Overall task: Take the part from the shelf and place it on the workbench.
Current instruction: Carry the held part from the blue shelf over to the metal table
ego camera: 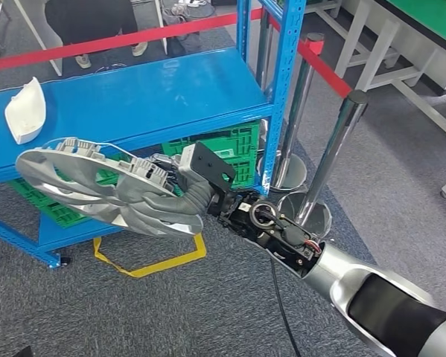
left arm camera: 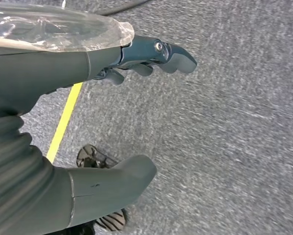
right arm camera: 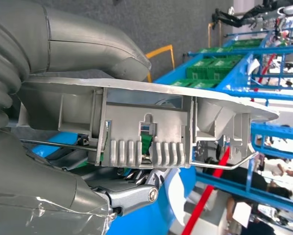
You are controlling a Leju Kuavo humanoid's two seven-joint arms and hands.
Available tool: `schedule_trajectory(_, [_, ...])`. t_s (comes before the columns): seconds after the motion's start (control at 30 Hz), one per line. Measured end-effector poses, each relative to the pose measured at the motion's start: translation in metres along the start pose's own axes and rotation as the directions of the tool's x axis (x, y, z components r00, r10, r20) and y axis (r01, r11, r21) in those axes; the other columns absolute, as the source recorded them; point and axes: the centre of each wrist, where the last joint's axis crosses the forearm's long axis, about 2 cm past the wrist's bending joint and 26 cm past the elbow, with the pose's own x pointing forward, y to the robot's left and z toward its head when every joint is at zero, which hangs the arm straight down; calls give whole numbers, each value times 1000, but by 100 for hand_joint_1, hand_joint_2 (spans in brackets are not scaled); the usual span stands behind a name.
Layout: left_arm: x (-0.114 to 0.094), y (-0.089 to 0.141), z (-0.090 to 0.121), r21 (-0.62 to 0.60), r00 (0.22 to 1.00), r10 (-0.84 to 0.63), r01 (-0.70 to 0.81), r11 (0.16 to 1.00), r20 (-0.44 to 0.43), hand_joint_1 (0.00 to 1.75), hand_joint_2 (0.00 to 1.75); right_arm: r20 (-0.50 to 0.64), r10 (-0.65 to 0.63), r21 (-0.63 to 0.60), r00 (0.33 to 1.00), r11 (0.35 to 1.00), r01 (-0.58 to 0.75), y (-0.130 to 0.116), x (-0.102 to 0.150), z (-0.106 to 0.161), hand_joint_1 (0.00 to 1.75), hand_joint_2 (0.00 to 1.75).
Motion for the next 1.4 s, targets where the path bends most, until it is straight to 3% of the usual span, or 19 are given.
schedule_trajectory(1.4, [4, -1, -1, -3, 1000, -11, 11, 1000, 2, 0, 175, -5, 2, -7, 1000, 1000, -2, 1, 1, 5, 175, 175])
